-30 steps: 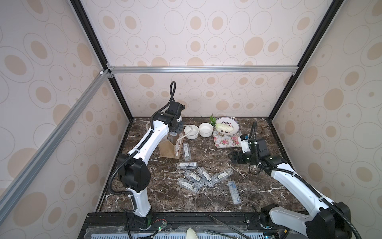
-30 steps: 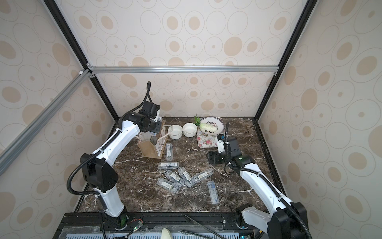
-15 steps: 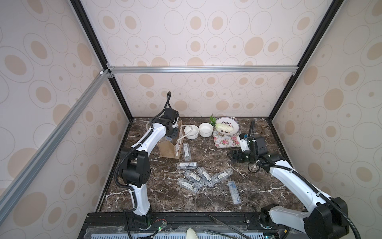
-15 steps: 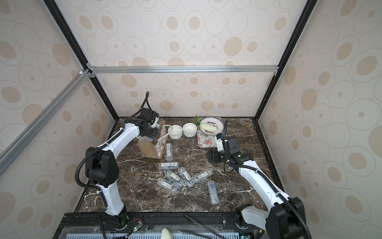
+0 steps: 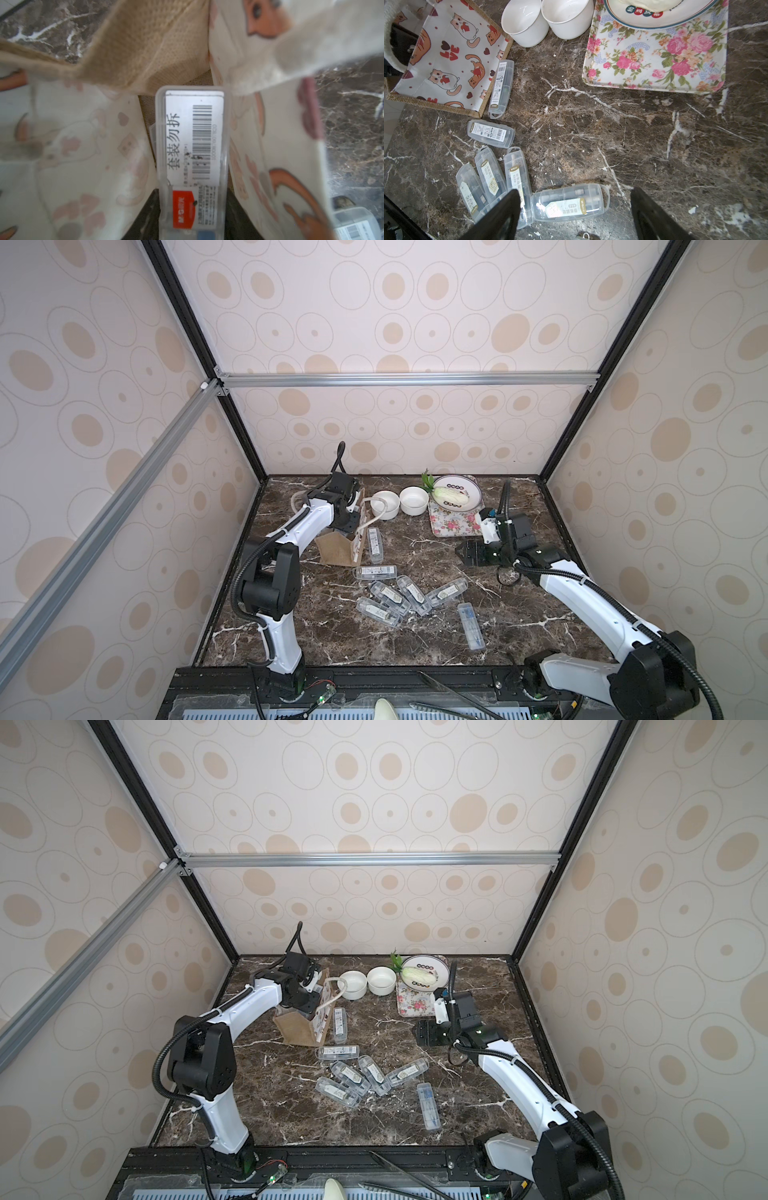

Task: Put the compass set into the canvas bag
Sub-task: Place the compass set in the canvas bag.

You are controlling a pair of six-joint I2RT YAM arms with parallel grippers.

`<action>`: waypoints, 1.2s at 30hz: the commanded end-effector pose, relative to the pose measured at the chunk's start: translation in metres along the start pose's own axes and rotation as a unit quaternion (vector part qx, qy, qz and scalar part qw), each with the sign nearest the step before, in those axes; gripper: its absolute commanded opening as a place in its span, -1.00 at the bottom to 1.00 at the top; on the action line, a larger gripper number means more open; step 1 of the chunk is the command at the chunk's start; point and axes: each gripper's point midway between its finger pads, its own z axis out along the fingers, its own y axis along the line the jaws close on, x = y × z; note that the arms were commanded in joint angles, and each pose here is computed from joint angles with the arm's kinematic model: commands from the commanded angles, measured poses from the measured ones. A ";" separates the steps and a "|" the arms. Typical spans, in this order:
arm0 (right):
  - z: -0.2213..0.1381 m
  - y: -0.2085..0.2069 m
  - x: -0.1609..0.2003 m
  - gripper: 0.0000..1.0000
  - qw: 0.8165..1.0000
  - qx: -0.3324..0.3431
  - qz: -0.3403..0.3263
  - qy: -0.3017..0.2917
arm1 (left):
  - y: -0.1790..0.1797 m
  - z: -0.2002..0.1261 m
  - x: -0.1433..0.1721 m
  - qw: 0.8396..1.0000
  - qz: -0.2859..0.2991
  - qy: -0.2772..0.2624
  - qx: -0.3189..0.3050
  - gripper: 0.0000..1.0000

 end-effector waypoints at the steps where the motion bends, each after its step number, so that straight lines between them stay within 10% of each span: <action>1: -0.004 0.004 -0.003 0.70 1.000 -0.004 -0.002 -0.004 | -0.003 0.001 -0.011 1.000 -0.009 -0.002 0.009 -0.36; 27: 0.004 0.001 0.008 0.70 1.000 -0.006 0.001 0.005 | 0.069 0.038 0.023 0.990 -0.127 0.053 -0.025 -0.34; 36: 0.006 0.002 0.009 0.70 1.000 -0.009 -0.001 0.007 | 0.074 0.002 -0.007 0.988 -0.150 -0.005 -0.022 0.19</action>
